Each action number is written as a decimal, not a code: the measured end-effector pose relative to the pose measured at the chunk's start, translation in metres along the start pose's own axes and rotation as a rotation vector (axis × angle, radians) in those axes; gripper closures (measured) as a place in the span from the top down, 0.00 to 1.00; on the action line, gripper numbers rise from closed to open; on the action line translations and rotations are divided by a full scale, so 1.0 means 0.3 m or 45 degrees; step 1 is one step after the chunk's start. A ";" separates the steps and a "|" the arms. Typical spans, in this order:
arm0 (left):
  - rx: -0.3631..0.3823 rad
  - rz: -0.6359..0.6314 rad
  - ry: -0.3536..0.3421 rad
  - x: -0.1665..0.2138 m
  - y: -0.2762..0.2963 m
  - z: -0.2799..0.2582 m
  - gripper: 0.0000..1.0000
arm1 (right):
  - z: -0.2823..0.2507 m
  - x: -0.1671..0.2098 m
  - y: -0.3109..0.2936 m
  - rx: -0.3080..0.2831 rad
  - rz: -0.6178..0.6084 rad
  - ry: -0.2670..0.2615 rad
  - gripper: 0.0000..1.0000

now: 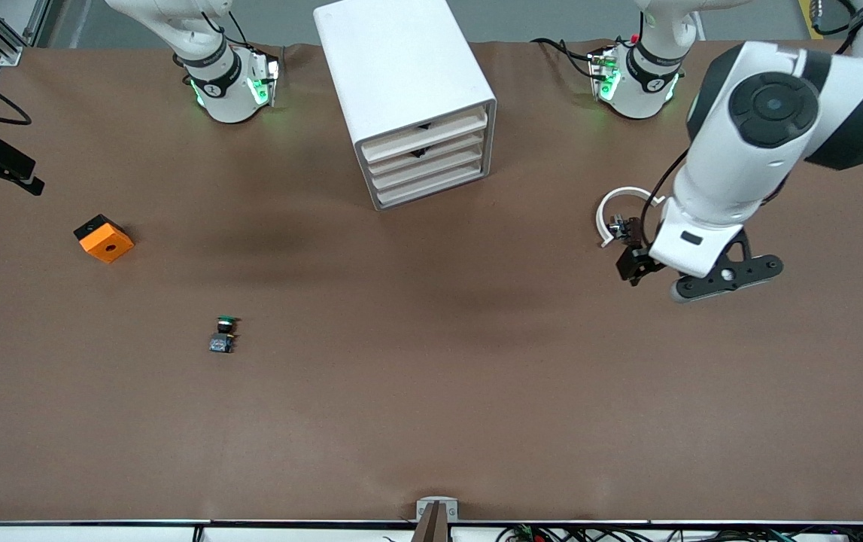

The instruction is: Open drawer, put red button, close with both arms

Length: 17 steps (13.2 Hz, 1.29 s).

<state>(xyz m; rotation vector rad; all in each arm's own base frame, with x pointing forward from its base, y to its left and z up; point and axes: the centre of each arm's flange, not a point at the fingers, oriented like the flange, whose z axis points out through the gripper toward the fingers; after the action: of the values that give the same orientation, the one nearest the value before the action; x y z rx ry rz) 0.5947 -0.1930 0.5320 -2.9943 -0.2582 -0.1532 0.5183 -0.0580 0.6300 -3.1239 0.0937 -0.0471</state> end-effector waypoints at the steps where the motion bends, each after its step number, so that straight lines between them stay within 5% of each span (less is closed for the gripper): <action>1: 0.015 0.033 -0.005 -0.004 -0.026 -0.021 1.00 | 0.000 0.000 0.000 0.000 0.000 0.000 1.00; 10: -0.092 0.271 -0.092 -0.040 -0.459 -0.259 1.00 | -0.001 -0.001 -0.001 0.000 0.000 0.001 1.00; 17: -0.139 0.295 -0.168 -0.180 -0.609 -0.325 1.00 | 0.000 -0.001 -0.001 0.000 -0.001 0.000 1.00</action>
<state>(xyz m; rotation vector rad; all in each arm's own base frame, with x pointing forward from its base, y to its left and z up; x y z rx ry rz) 0.5009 -0.0369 0.6445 -3.1167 0.0879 0.0563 0.5180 -0.0577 0.6301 -3.1240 0.0929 -0.0476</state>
